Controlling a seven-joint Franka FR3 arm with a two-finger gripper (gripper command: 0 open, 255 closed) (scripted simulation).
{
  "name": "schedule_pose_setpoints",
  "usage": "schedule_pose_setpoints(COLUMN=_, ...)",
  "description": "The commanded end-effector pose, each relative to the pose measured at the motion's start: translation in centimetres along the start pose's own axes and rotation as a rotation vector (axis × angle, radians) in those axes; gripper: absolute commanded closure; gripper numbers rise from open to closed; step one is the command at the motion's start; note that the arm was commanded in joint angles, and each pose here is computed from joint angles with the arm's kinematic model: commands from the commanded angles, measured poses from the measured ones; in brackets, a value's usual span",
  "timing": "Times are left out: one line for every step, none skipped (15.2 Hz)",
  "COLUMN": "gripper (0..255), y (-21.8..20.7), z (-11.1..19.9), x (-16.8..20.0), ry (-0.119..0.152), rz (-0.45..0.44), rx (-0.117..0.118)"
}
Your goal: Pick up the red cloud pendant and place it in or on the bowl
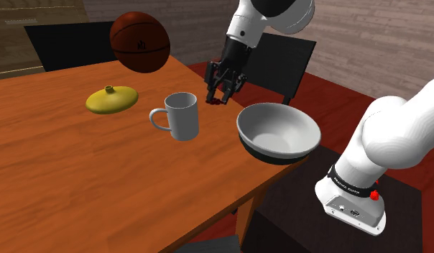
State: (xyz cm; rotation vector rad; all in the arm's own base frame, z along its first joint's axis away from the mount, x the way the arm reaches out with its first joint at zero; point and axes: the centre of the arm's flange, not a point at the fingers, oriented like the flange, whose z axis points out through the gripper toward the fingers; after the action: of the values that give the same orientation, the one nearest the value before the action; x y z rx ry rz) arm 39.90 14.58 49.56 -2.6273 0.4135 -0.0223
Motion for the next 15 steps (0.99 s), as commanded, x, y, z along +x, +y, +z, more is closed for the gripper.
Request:
schedule_pose_setpoints(gripper=255, y=-0.3, z=-1.0, x=-0.1, ry=0.000, rz=0.000, rx=0.000)
schedule_pose_setpoints(gripper=255, y=-0.5, z=-1.5, x=-0.1, ry=0.000, rz=0.000, rx=0.000)
schedule_pose_setpoints(gripper=255, y=-0.8, z=-1.9, x=-0.1, ry=0.000, rz=0.000, rx=0.000)
schedule_pose_setpoints(gripper=255, y=-1.0, z=-2.4, x=-0.2, ry=0.000, rz=0.000, rx=0.000)
schedule_pose_setpoints(gripper=255, y=-1.2, z=-2.9, x=-0.2, ry=0.000, rz=0.000, rx=0.000)
schedule_pose_setpoints(gripper=255, y=-1.5, z=-3.3, x=-0.2, ry=0.000, rz=0.000, rx=0.000)
schedule_pose_setpoints(gripper=255, y=-1.7, z=-3.8, x=-0.2, ry=0.000, rz=0.000, rx=0.000)
schedule_pose_setpoints(gripper=255, y=-2.0, z=-4.3, x=-0.3, ry=0.000, rz=0.000, rx=0.000)
schedule_pose_setpoints(gripper=255, y=-2.2, z=-4.7, x=-0.3, ry=0.000, rz=0.000, rx=0.000)
schedule_pose_setpoints(gripper=255, y=-2.5, z=-5.2, x=-0.3, ry=0.000, rz=0.000, rx=0.000)
schedule_pose_setpoints(gripper=255, y=-2.7, z=-5.7, x=-0.4, ry=0.000, rz=0.000, rx=0.000)
schedule_pose_setpoints(gripper=255, y=-2.9, z=-6.1, x=-0.4, ry=0.000, rz=0.000, rx=0.000)
schedule_pose_setpoints(gripper=255, y=-3.2, z=-6.6, x=-0.4, ry=0.000, rz=0.000, rx=0.000)
schedule_pose_setpoints(gripper=255, y=-3.4, z=-7.1, x=-0.5, ry=0.000, rz=0.000, rx=0.000)
schedule_pose_setpoints(gripper=255, y=-3.7, z=-7.5, x=-0.5, ry=0.000, rz=0.000, rx=0.000)
